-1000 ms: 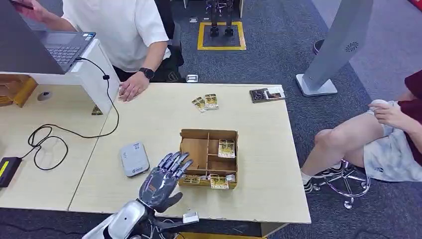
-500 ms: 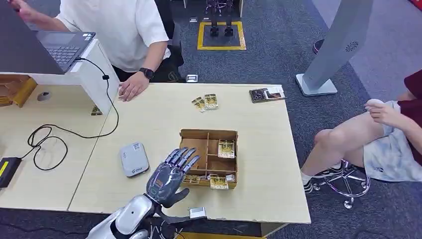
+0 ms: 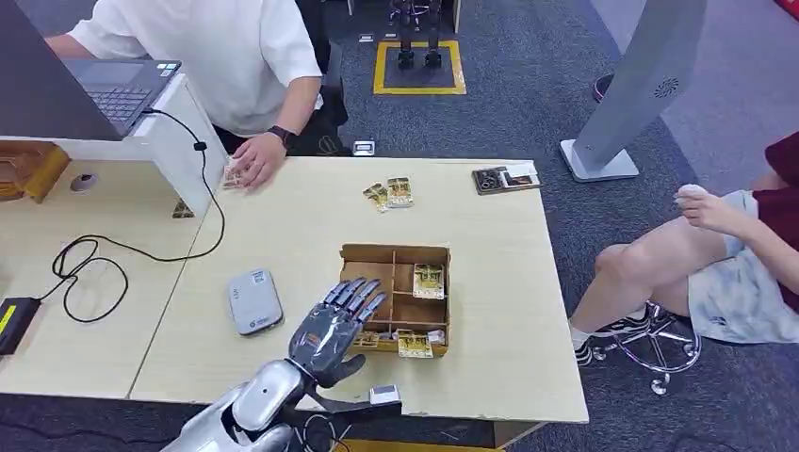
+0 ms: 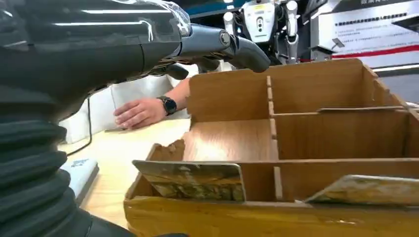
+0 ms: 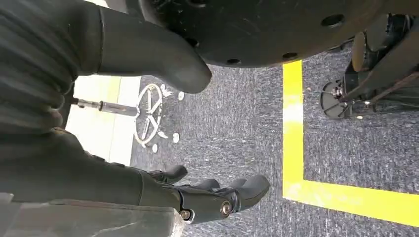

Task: Pass the card to the sensor for recognition and then transmit it.

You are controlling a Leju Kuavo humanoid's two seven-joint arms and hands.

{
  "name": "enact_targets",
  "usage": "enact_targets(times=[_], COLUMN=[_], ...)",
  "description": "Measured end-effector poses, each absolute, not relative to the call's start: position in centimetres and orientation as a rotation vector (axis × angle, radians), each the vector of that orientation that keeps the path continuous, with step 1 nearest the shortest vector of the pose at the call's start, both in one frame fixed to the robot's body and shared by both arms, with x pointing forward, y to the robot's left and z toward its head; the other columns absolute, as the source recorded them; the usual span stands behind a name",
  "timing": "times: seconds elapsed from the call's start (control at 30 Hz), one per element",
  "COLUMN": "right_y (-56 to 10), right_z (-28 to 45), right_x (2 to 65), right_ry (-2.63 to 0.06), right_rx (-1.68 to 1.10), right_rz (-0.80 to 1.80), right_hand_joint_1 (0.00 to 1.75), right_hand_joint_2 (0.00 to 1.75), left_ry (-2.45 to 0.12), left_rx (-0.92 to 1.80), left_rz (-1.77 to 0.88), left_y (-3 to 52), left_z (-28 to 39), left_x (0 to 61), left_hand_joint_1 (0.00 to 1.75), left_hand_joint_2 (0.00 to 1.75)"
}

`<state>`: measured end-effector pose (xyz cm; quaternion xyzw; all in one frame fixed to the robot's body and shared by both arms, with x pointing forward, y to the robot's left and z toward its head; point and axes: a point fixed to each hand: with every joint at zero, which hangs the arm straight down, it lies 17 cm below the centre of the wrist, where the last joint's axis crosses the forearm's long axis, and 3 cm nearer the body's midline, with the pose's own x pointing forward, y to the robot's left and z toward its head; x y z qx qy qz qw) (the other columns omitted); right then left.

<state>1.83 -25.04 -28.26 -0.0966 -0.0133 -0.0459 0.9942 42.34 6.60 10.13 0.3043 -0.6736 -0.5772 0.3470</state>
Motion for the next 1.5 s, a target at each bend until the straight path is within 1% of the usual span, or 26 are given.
enact_targets(times=[0.37,0.4,0.43,0.47,0.5,1.5], right_y=[-25.2,-25.2,-25.2,-25.2,-25.2,-25.3], right_z=[-28.3,-28.3,-28.3,-28.3,-28.3,-28.3], right_x=[2.3,2.4,2.4,2.4,2.4,2.4], right_ry=[-0.036,-0.036,-0.036,-0.036,-0.036,-0.037], right_rx=[-0.191,-0.192,-0.191,-0.191,-0.19,-0.194], right_rz=[-0.081,-0.081,-0.08,-0.079,-0.078,-0.071], right_hand_joint_1=[0.0,0.0,0.0,0.0,0.0,0.0], right_hand_joint_2=[1.75,1.75,1.75,1.75,1.75,1.75], left_ry=[-1.696,-1.69,-1.687,-1.685,-1.685,-1.792], left_rx=[0.73,0.726,0.725,0.724,0.719,0.66], left_rz=[-1.49,-1.49,-1.488,-1.486,-1.479,-1.357], left_y=[5.3,5.3,5.2,5.2,5.2,4.9], left_z=[9.1,8.9,8.8,8.7,8.6,9.4], left_x=[43.4,43.4,43.5,43.6,43.6,43.1], left_hand_joint_1=[0.0,0.1,0.93,0.93,1.73,1.75], left_hand_joint_2=[1.75,1.75,1.75,1.75,1.75,1.75])
